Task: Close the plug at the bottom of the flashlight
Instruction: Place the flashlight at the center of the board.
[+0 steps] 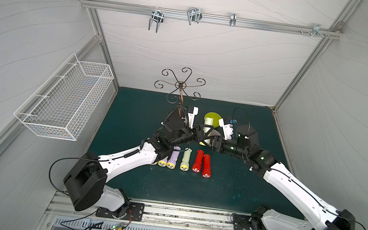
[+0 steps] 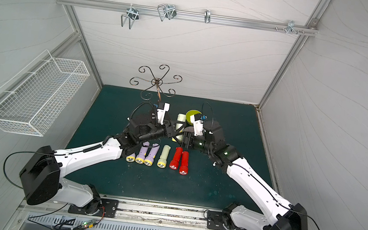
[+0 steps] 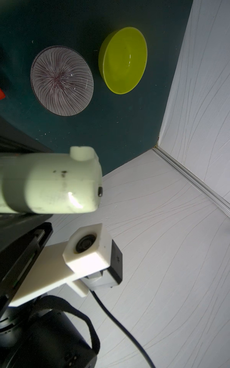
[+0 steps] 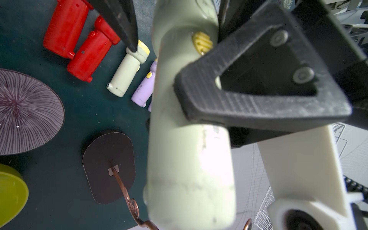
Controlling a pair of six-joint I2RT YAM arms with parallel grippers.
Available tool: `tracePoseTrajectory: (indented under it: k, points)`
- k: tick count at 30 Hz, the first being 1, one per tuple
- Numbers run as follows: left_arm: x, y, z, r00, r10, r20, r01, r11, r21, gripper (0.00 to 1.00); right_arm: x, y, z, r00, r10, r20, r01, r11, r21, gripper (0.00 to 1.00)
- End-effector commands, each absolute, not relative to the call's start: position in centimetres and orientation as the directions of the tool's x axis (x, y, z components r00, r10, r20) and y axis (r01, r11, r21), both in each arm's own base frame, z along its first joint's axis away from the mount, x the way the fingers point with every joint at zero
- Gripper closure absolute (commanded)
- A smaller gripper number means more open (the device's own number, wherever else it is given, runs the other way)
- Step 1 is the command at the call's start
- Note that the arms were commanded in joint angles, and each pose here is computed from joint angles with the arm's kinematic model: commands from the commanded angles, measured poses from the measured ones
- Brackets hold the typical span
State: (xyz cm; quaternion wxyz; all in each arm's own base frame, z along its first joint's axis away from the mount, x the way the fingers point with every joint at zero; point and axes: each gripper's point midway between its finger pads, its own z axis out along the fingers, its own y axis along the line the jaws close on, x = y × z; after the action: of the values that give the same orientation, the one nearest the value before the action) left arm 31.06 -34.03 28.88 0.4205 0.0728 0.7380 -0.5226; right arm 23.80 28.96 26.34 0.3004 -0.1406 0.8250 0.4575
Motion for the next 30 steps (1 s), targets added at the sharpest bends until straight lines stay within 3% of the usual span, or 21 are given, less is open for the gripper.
tracePoseTrajectory:
  k: [1,8,10,14,16,18,30]
  points:
    - [30.9,-34.9,32.2,-0.599,-0.362,-0.714,0.604,0.382,-0.7,1.0,24.4,29.5,27.4,-0.762,0.071,-0.644,-0.528,0.508,0.681,0.41]
    - [30.8,-35.0,32.4,-0.605,-0.367,-0.707,0.605,0.365,-0.707,0.98,24.5,29.5,27.1,-0.772,0.067,-0.633,-0.52,0.507,0.688,0.61]
    - [30.6,-35.0,32.6,-0.598,-0.37,-0.711,0.618,0.353,-0.703,0.79,24.5,29.6,26.9,-0.776,0.058,-0.628,-0.518,0.509,0.688,0.68]
    - [30.2,-35.1,32.9,-0.586,-0.365,-0.723,0.643,0.334,-0.689,0.42,24.4,29.6,26.5,-0.783,0.041,-0.62,-0.518,0.509,0.688,1.0]
    - [30.2,-34.8,32.9,-0.579,-0.385,-0.719,0.64,0.332,-0.693,0.27,24.3,29.6,26.4,-0.783,0.029,-0.621,-0.522,0.513,0.681,1.0]
    - [30.4,-34.2,32.9,-0.558,-0.413,-0.72,0.641,0.337,-0.69,0.01,24.2,29.3,26.5,-0.779,0.022,-0.626,-0.525,0.523,0.672,1.0]
    - [31.4,-29.5,30.9,-0.419,-0.371,-0.829,0.563,0.61,-0.558,0.0,24.3,22.2,22.5,-0.826,-0.026,-0.563,-0.404,0.724,0.559,1.0]
